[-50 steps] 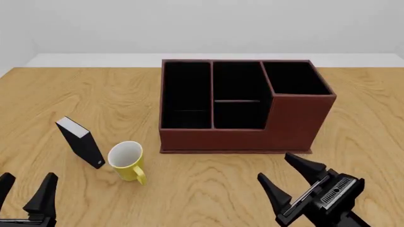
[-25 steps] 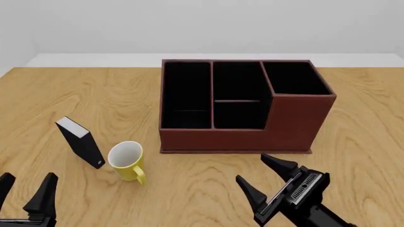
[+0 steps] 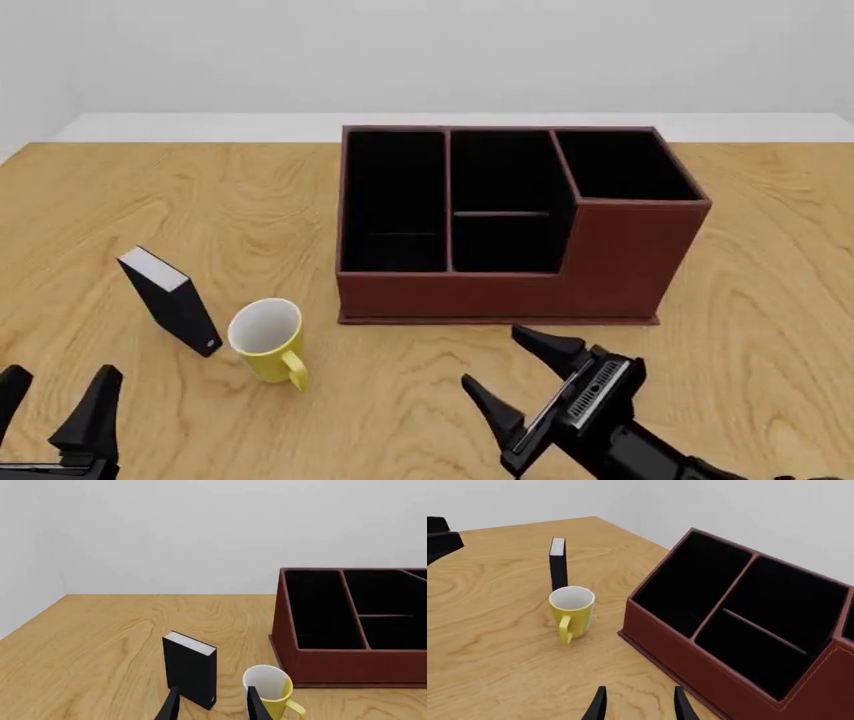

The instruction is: Pick up the yellow and white mug and place it to the right of the caddy.

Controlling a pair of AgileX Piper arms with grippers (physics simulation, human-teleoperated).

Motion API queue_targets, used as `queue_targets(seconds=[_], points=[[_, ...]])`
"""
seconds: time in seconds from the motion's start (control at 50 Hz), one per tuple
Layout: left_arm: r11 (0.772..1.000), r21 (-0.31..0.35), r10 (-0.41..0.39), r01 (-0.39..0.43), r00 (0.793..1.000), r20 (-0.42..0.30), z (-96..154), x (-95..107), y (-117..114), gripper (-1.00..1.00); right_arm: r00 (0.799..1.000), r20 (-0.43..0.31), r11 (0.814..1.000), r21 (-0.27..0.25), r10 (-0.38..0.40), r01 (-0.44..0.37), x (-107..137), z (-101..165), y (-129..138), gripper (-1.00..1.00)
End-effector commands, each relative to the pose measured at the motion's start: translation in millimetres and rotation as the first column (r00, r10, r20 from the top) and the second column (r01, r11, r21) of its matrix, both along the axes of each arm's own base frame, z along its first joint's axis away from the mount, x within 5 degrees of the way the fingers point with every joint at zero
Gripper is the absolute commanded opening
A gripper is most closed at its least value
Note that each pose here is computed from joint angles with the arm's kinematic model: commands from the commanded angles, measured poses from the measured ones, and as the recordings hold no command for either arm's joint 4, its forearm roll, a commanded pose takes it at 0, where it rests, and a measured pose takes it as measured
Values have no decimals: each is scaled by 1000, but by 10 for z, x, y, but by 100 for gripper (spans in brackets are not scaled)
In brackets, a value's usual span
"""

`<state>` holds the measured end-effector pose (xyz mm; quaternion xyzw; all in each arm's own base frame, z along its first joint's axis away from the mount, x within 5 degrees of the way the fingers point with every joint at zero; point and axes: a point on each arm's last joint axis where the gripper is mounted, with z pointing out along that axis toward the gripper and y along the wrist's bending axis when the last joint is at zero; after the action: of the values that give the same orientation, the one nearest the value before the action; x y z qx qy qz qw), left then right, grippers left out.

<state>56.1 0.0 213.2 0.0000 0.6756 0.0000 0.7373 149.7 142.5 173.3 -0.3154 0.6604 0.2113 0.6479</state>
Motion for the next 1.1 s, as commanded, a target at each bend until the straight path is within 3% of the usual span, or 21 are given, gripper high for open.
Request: queue_targets(seconds=[0.02,1.1], points=[[1000,0,0,0,1000,0,0,0,0,100,999,4,999,-14,38,-38,35,-30,145,100],[1000,0,0,0,1000,0,0,0,0,100,984,-44,983,-66,170,-173,339,-335,1043,100]])
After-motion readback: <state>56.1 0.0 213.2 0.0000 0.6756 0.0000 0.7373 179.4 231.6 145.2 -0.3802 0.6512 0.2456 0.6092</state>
